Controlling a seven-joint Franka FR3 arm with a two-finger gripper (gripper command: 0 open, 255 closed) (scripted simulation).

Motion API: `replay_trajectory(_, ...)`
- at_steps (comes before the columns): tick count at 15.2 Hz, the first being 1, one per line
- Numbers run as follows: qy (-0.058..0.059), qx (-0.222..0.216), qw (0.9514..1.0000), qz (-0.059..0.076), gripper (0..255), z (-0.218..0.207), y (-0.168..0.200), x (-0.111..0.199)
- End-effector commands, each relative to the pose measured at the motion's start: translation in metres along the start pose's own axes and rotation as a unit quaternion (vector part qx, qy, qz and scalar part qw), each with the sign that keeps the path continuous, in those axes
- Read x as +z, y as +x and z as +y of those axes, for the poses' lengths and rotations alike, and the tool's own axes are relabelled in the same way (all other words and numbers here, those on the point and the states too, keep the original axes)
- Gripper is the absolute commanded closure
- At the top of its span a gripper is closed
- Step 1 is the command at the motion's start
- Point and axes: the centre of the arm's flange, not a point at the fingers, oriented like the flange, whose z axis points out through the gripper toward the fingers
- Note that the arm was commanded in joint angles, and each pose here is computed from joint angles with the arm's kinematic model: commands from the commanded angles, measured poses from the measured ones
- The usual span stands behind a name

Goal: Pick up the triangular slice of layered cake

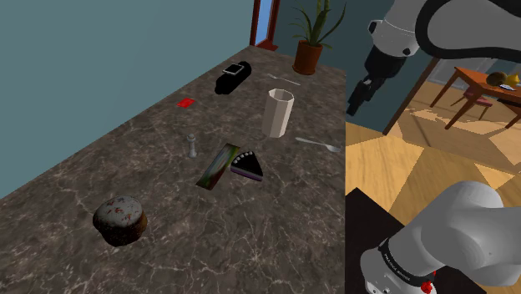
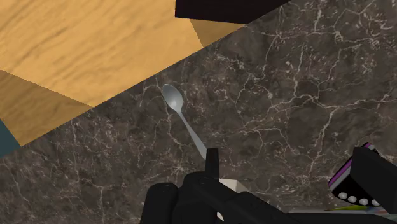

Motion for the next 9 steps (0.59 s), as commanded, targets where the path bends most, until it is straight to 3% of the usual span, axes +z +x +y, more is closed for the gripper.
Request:
replay_trajectory(1,0.000,0.000,1.0000,0.000,0,0.000,0.000,0.000)
replay_trajectory(9,0.026,-0.011,0.9996,-0.007,0,-0.054,0.050,0.071)
